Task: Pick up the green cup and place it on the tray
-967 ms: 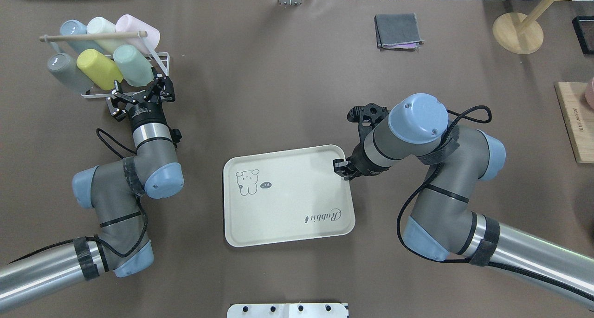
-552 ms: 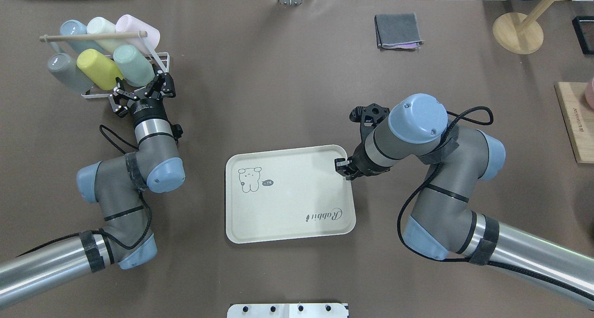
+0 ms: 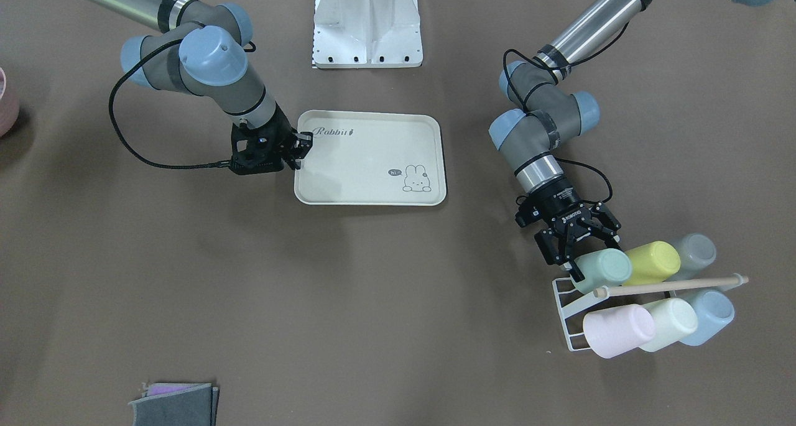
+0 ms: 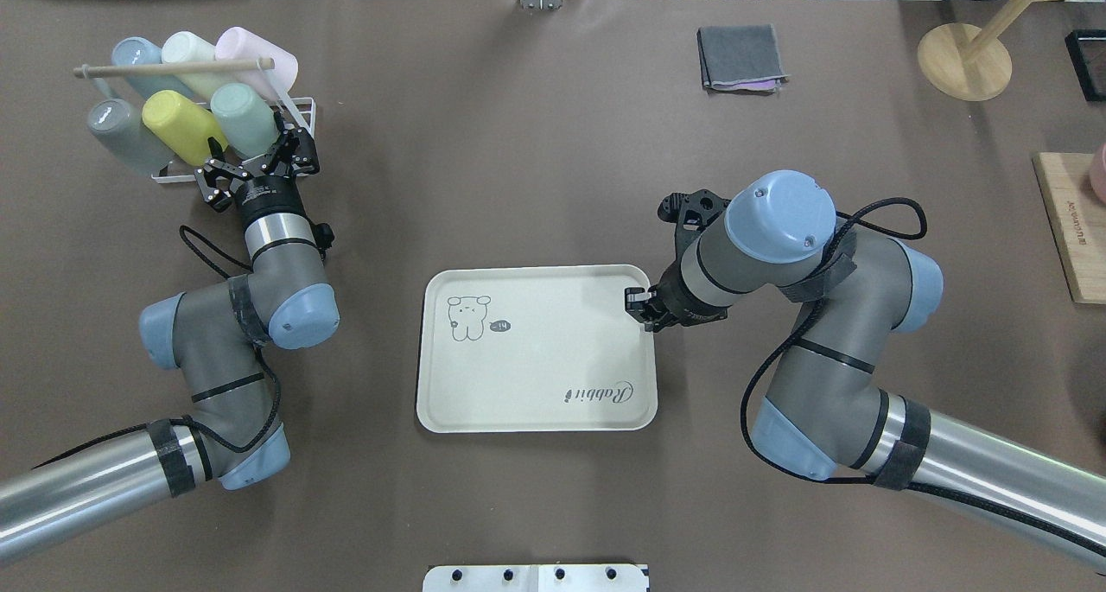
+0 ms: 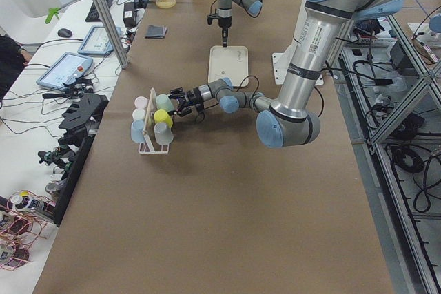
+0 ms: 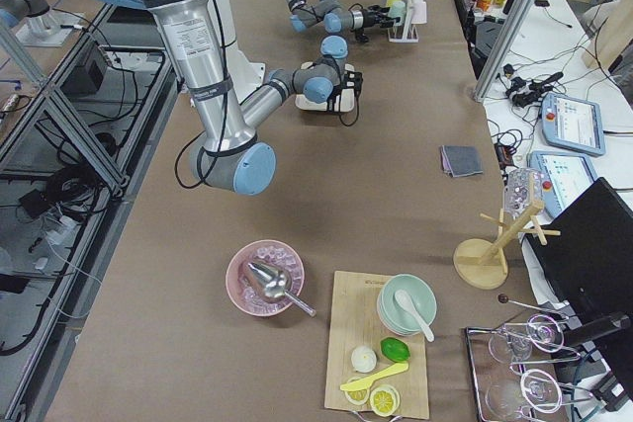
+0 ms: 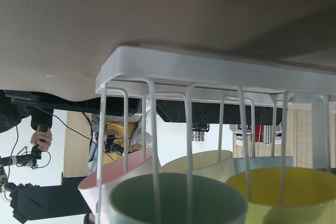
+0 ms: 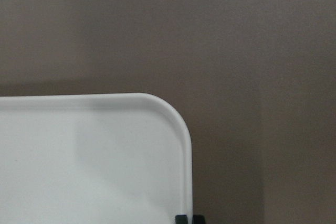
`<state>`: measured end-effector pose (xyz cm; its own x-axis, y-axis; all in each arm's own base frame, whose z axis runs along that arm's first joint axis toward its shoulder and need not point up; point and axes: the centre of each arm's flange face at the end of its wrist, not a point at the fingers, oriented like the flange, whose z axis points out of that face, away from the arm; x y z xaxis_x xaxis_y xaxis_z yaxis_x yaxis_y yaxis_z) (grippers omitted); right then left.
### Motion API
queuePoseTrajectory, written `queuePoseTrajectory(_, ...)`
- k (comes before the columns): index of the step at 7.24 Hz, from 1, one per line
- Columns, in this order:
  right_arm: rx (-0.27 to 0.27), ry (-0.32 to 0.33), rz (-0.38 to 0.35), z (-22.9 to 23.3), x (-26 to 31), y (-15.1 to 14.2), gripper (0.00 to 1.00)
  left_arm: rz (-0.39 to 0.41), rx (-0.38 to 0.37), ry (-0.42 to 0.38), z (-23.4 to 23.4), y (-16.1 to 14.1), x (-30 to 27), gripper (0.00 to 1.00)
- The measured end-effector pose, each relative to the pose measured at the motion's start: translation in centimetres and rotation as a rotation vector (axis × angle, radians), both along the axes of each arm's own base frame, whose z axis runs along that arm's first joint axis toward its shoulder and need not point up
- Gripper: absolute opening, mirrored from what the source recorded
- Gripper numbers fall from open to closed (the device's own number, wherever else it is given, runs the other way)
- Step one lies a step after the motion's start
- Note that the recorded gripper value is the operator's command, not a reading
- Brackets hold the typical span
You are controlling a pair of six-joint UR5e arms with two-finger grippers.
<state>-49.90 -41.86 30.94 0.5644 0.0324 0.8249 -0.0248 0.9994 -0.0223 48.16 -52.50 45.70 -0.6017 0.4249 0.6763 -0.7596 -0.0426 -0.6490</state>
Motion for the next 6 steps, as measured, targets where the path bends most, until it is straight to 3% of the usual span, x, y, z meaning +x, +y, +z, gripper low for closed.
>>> queuePoseTrajectory(2, -0.029, -0.002, 0.026, -0.1, 0.3, -0.4, 0.45, 0.0, -0.001, -0.004, 0.0, -0.1, 0.0, 0.74)
queuePoseTrajectory(3, -0.044, -0.004, 0.038, -0.2, 0.4, -0.5, 0.53, 0.0, -0.001, -0.005, -0.2, -0.1, 0.1, 0.7)
queuePoseTrajectory(4, -0.05, -0.005, 0.044, -0.2, 0.5, -0.5, 0.68, 0.0, 0.0, -0.006, -0.3, -0.1, 0.1, 0.61)
queuePoseTrajectory(5, -0.051, -0.006, 0.046, -0.3, 0.6, -0.7, 0.76, -0.001, 0.002, -0.008, -0.4, -0.2, 0.1, 0.49)
queuePoseTrajectory(6, -0.048, -0.003, 0.051, -0.2, 1.3, -1.4, 1.0, -0.007, 0.01, -0.015, -0.5, -0.2, 0.1, 0.4)
